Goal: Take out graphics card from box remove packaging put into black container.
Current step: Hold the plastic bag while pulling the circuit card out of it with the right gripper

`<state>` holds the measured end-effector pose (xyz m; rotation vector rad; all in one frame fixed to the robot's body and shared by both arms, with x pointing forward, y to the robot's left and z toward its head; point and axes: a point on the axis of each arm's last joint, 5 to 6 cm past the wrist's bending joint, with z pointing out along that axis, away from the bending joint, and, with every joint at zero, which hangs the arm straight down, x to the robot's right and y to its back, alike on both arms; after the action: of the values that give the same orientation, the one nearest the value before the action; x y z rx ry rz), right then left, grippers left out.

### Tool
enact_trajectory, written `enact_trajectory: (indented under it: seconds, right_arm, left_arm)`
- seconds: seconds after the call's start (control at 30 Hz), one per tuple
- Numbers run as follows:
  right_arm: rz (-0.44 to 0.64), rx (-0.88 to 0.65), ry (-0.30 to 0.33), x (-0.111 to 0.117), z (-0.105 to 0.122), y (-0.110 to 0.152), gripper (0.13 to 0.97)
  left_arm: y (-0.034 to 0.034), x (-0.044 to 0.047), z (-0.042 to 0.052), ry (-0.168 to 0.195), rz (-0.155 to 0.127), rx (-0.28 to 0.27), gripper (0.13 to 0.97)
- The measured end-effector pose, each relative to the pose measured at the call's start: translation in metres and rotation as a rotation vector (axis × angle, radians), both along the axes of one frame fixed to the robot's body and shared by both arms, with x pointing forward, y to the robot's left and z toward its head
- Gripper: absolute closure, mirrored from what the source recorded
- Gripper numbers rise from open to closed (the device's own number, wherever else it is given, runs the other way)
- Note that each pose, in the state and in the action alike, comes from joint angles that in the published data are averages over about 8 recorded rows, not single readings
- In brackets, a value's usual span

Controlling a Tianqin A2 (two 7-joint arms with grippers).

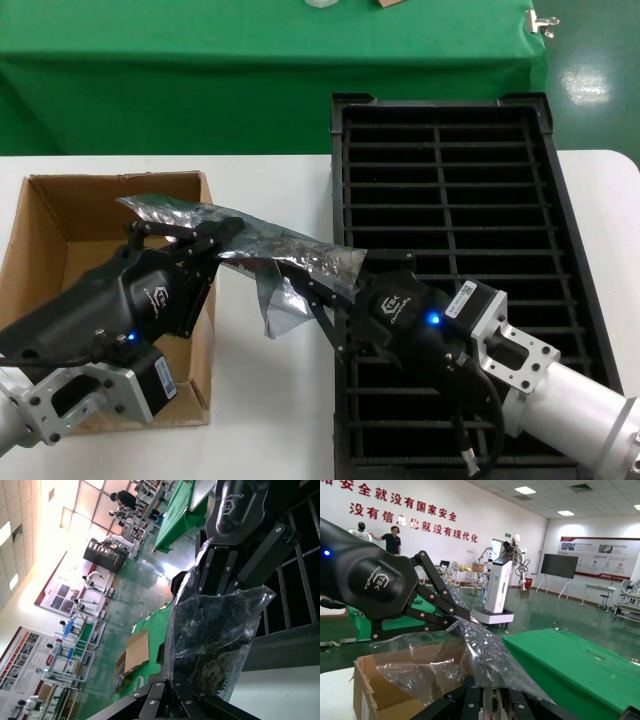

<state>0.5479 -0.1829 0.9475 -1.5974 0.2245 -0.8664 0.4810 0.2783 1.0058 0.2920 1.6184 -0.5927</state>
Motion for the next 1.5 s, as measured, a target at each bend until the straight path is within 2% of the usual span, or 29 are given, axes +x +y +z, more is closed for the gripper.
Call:
enact_trajectory:
  seconds: [0.33,0.73,1.07,1.3,1.5]
  right_arm:
    - [-0.001,-0.008,-0.014,-0.012,0.007,-0.011,0.906]
    - [-0.012,-0.044,-0.066,-0.051,0.045,-0.048,0.906]
    - [-0.003,-0.148,-0.166,-0.067,0.097,-0.092,0.906]
    - [-0.001,-0.300,-0.233,-0.075,0.140,-0.124,0.906]
    - [0.019,-0.452,-0.257,-0.087,0.179,-0.147,0.906]
  left_arm:
    - [0.0000,0.0000,0.0000,0.000,0.000,0.000,0.958]
    - [0.0000,0.0000,0.0000,0.000,0.000,0.000,0.958]
    - [0.0000,0.0000,0.0000,0.000,0.000,0.000,0.958]
    - [0.0000,0.0000,0.0000,0.000,0.000,0.000,0.958]
    - [0.0000,0.0000,0.0000,0.000,0.000,0.000,0.958]
